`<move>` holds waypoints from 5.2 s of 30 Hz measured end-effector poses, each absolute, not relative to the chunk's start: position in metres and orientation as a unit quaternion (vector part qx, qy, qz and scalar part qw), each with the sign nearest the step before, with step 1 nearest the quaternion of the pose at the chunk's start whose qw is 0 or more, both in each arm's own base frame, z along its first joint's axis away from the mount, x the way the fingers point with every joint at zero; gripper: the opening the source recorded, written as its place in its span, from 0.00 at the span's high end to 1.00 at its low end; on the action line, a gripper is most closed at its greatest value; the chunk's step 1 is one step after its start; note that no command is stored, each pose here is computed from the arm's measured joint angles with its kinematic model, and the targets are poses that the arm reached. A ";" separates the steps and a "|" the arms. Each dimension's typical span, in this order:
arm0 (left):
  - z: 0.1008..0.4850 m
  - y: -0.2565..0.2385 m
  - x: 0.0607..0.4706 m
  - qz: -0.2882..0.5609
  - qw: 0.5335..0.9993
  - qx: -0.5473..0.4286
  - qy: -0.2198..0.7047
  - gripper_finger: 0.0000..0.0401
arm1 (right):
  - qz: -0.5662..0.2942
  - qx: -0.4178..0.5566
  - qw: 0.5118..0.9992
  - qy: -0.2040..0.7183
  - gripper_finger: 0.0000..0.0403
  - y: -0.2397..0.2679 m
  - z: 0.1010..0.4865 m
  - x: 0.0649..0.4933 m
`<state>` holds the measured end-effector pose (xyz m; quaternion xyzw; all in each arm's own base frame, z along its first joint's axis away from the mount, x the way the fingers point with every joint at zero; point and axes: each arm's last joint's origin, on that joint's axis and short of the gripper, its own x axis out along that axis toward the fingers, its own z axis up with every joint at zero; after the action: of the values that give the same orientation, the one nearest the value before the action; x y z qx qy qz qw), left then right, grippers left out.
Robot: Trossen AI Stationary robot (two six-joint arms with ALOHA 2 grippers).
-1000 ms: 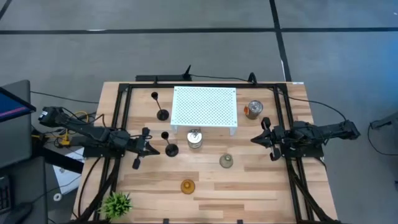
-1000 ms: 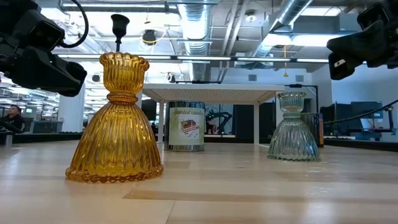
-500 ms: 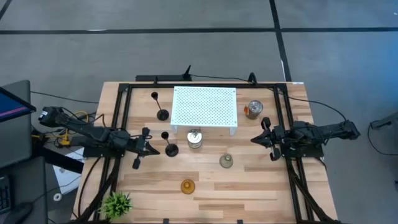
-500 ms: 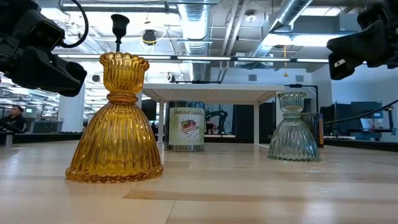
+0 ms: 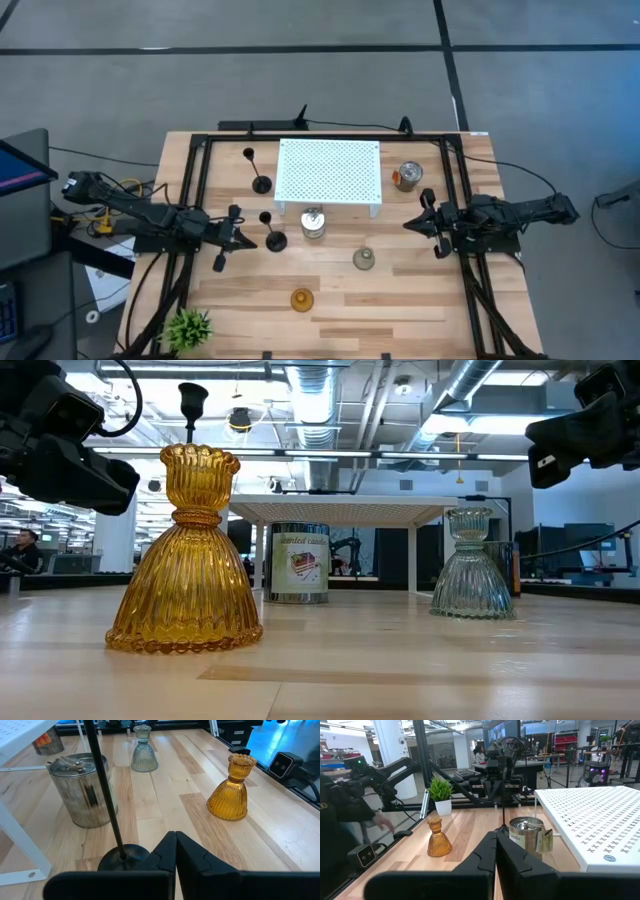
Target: Pick & Place candle stick holders
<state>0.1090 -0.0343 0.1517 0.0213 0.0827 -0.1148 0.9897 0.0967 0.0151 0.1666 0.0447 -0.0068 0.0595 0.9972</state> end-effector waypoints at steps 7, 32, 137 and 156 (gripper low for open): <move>0.152 -0.034 0.109 -0.115 0.990 0.021 0.083 0.99 | 0.060 0.045 0.997 -0.007 1.00 0.015 0.167 0.097; 0.152 -0.034 0.109 -0.116 0.990 0.030 0.080 0.99 | 0.060 0.045 0.997 -0.007 1.00 0.015 0.167 0.097; 0.176 0.040 0.129 0.305 0.917 0.112 0.233 0.99 | 0.044 0.019 0.999 -0.011 1.00 0.014 0.167 0.097; 0.202 0.044 0.132 0.381 0.909 0.058 0.157 0.97 | 0.044 0.015 0.999 -0.011 1.00 0.014 0.167 0.097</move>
<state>0.1316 0.0438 0.2025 0.0576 0.1570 0.3807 0.9095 0.0967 0.0142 0.1671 0.0149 -0.0112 0.0438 0.9989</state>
